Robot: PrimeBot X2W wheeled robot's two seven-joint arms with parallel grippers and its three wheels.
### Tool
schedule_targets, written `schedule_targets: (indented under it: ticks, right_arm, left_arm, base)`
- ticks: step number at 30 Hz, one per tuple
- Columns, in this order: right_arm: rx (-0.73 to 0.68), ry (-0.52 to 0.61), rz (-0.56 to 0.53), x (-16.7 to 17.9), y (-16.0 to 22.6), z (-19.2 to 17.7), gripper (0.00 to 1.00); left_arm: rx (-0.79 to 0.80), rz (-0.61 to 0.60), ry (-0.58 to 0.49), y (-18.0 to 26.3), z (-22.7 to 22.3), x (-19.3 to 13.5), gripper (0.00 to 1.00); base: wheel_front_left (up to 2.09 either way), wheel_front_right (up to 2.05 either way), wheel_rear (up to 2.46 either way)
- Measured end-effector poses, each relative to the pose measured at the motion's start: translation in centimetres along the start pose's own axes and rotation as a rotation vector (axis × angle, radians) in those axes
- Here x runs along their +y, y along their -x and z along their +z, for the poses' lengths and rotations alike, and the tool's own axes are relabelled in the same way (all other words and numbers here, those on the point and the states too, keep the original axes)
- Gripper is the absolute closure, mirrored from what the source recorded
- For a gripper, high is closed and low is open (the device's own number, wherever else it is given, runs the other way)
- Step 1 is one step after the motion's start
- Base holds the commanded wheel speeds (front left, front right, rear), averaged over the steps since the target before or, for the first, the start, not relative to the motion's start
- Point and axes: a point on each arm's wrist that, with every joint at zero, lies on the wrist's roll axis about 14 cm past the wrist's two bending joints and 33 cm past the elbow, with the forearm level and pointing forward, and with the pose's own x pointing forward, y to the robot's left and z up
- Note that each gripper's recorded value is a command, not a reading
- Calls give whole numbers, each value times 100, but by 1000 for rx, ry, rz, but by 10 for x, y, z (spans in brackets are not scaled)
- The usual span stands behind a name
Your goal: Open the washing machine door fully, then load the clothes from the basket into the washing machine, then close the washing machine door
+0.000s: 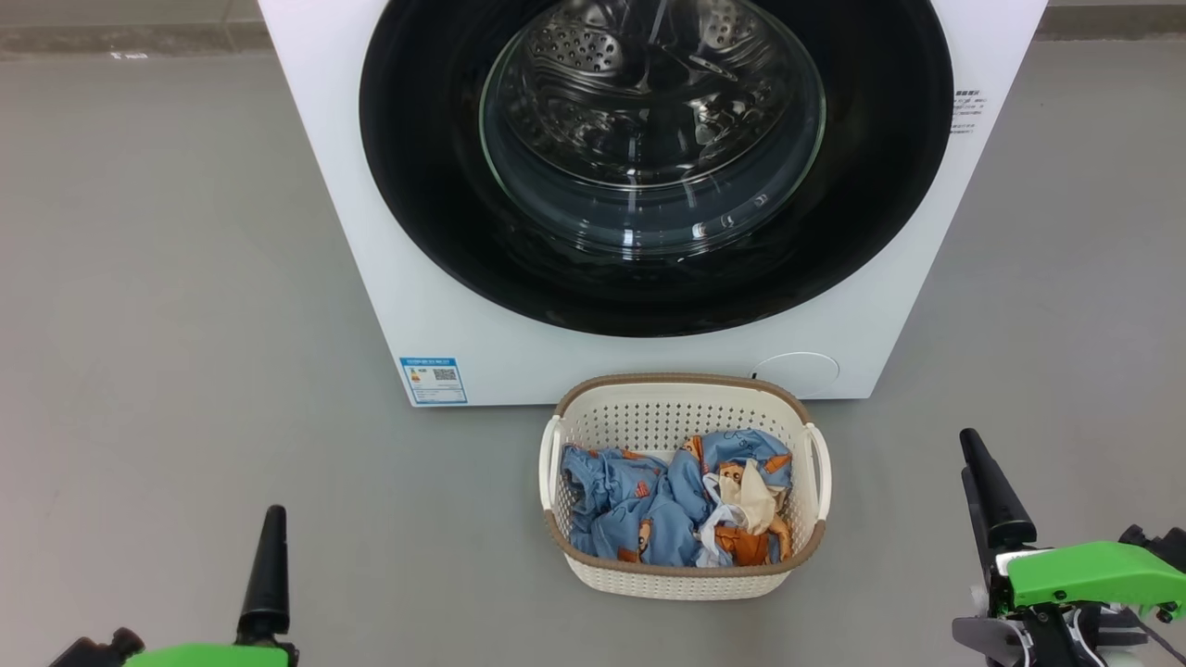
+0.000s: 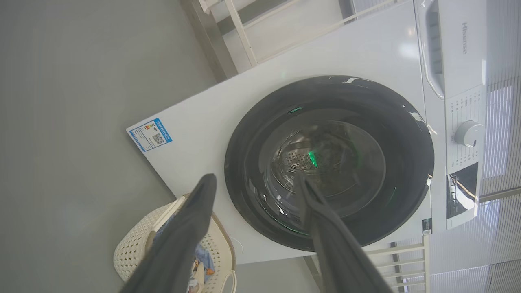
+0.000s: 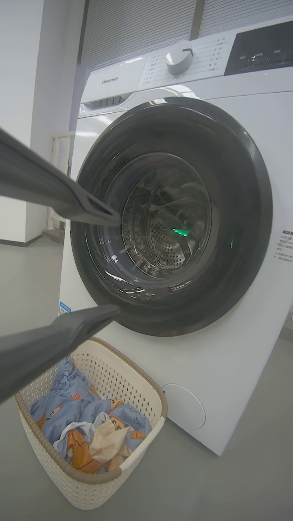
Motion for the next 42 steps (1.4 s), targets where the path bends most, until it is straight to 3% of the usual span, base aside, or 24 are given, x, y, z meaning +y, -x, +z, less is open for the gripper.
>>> schedule_targets:
  ticks: [9, 23, 42]
  right_arm:
    - [17, 194, 30, 8, -2, -4, 0]
    - [29, 456, 81, 20, -8, -9, 0]
    - [21, 679, 155, 37, -16, -16, 0]
  left_arm:
    - [-3, 11, -175, 0, 0, 2, 0]
    - [-12, -5, -365, -2, 0, -2, 0]
    - [-43, -38, -565, -5, 3, -10, 0]
  base:
    - [0, 0, 0]
    - [0, 0, 0]
    - [0, 0, 0]
